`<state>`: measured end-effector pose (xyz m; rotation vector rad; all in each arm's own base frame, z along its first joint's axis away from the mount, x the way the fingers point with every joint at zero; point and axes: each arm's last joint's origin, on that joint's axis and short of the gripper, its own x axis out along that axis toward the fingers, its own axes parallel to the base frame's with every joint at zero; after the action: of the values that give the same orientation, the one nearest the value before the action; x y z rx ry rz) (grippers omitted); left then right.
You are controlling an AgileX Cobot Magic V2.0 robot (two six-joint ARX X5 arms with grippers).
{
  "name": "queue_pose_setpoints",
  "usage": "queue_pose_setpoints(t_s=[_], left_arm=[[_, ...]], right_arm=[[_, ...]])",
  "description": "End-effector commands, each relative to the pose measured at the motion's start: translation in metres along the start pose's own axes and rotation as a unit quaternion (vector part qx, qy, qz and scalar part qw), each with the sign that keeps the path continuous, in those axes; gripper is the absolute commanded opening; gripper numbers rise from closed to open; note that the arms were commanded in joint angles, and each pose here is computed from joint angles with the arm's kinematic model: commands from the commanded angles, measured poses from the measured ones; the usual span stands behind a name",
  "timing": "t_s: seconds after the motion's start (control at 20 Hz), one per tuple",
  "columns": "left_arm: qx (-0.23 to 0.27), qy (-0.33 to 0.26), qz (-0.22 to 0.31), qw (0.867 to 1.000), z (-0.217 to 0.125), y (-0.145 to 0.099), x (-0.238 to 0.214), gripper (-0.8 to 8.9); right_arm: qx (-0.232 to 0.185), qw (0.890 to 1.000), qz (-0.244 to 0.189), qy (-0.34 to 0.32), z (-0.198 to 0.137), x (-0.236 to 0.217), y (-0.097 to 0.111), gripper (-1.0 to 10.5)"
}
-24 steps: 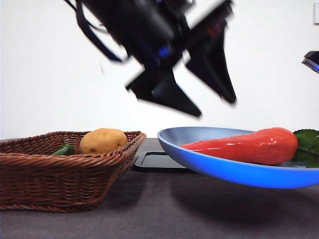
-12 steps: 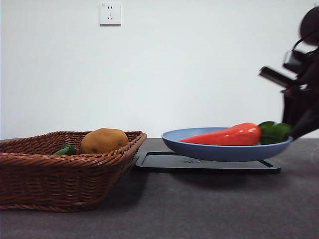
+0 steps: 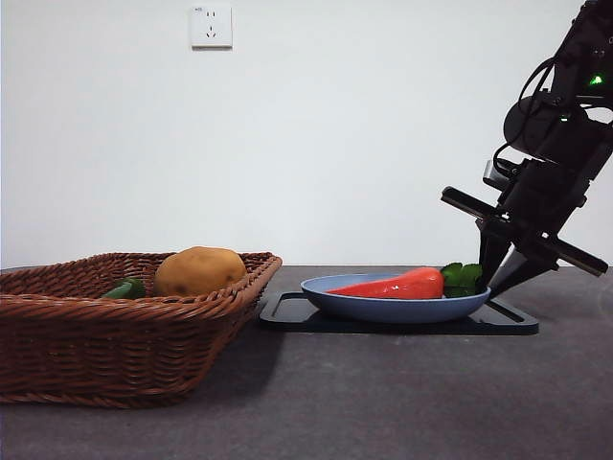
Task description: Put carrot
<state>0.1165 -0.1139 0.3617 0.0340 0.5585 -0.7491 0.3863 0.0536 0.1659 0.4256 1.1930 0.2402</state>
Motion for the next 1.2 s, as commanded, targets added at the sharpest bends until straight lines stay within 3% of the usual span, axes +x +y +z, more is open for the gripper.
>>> queue_pose_setpoints(t_s=[0.05, 0.5, 0.75, 0.9, 1.1, 1.2], left_arm=[[0.007, -0.013, 0.016, 1.0, 0.004, 0.0, -0.001, 3.11], [0.033, -0.04, 0.044, 0.998, 0.016, 0.001, 0.022, 3.03], [0.083, -0.018, 0.056, 0.995, 0.019, 0.006, 0.052, 0.02], [0.079, -0.01, 0.085, 0.993, 0.02, 0.019, 0.06, 0.06], [0.054, 0.001, 0.164, 0.985, 0.021, 0.05, 0.055, 0.06], [0.04, 0.012, 0.197, 0.979, 0.019, 0.068, 0.049, 0.06]], right_arm=[[0.0, 1.0, -0.002, -0.005, 0.006, 0.003, -0.002, 1.9], [-0.024, 1.0, 0.003, -0.017, 0.003, -0.032, 0.011, 1.7], [-0.073, 0.997, 0.005, -0.034, -0.012, -0.094, 0.032, 0.0], [-0.111, 0.993, 0.001, -0.034, -0.031, -0.132, 0.045, 0.0], [-0.163, 0.981, -0.067, -0.08, -0.064, -0.177, 0.067, 0.0], [-0.185, 0.973, -0.077, -0.114, -0.086, -0.192, 0.075, 0.0]])
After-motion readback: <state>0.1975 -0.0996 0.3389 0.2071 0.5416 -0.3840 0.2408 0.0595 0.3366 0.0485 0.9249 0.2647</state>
